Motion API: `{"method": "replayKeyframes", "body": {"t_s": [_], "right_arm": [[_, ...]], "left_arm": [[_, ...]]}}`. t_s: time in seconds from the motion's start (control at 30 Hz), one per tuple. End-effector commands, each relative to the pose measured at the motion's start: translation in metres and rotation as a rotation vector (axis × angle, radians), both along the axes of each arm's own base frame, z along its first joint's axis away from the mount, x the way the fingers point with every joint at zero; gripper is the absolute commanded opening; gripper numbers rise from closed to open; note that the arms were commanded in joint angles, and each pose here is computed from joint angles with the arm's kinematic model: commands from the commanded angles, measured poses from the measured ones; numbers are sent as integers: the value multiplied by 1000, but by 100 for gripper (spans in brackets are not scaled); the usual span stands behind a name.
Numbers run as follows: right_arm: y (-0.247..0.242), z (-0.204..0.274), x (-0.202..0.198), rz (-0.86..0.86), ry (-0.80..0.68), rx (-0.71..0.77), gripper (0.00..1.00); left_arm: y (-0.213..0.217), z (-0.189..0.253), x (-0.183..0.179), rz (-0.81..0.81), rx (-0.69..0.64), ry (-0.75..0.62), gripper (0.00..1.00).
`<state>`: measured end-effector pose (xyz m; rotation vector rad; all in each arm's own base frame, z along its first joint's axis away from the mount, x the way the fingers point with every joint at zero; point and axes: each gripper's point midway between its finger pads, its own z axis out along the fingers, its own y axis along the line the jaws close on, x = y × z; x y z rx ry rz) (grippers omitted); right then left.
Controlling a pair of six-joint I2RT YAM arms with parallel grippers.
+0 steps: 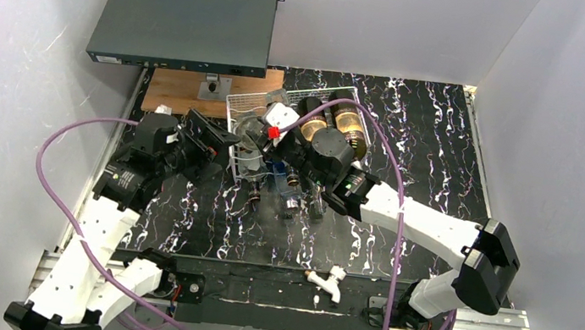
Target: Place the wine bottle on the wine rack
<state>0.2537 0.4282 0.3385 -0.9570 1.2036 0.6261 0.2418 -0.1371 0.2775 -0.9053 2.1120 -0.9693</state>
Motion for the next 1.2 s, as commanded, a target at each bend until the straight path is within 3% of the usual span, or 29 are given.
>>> {"method": "replayKeyframes", "body": {"t_s": [0.0, 0.17, 0.43, 0.73, 0.97, 1.17], "right_arm": [[18, -47, -42, 168, 145, -81, 1], [16, -47, -44, 174, 146, -84, 1], [15, -53, -45, 178, 138, -110, 1], [15, -57, -45, 177, 130, -126, 1], [18, -58, -44, 180, 117, -136, 1], [21, -58, -44, 183, 111, -142, 1]], "left_arm": [[-1, -7, -18, 96, -190, 101, 98], [-5, -12, -14, 203, -360, 236, 98], [-21, -11, 11, 241, -491, 452, 98], [-21, -12, 50, 261, -606, 527, 99], [-34, -1, 58, 134, -559, 533, 99], [-41, -23, 38, 46, -462, 641, 99]]}}
